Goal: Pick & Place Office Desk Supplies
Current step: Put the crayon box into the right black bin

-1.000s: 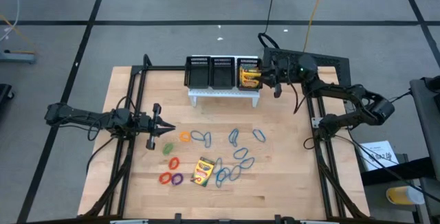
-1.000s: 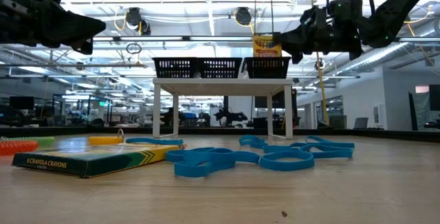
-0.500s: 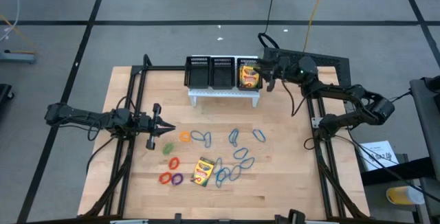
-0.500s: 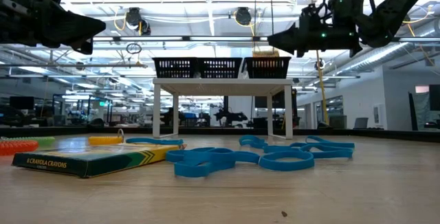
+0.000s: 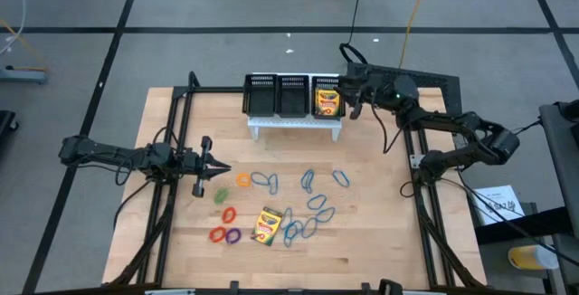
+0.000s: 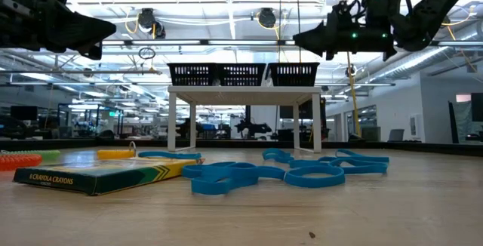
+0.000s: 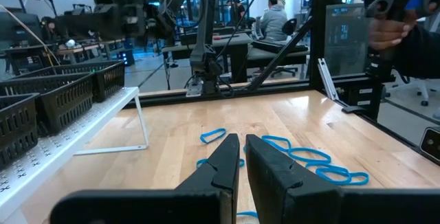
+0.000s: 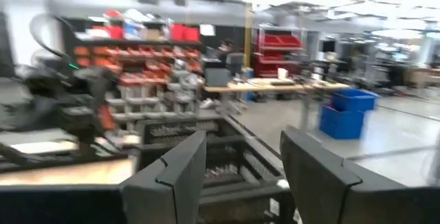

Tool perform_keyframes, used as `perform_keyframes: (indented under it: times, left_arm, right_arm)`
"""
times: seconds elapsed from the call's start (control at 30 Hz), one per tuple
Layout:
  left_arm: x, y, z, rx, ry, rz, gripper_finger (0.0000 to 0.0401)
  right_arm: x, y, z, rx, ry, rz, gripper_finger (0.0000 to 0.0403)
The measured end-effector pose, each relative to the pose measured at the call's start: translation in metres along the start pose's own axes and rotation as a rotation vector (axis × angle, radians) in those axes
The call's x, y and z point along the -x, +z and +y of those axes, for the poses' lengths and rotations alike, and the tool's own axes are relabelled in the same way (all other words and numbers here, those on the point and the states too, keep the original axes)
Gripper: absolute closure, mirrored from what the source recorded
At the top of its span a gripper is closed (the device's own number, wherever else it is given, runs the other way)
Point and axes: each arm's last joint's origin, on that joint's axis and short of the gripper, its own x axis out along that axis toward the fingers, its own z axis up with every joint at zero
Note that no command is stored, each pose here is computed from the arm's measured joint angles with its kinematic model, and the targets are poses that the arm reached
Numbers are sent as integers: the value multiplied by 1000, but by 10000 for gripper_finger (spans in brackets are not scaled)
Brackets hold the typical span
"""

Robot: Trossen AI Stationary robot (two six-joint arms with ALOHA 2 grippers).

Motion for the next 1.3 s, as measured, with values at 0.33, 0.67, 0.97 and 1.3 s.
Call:
perform_keyframes:
  times: [0.33, 0.67, 0.97, 1.3]
  left_arm:
    - [0, 0, 0, -3, 0, 0, 364]
    - [0, 0, 0, -4, 0, 0, 364]
    - [0, 0, 0, -4, 0, 0, 364]
    - [0, 0, 0, -2, 0, 0, 364]
  right_arm:
    - [11, 27, 39, -182, 329, 33, 245]
    - [23, 30, 111, -238, 670, 21, 289]
    - [36, 8, 172, -225, 753, 58, 327]
    - [66, -19, 213, -205, 668, 147, 368]
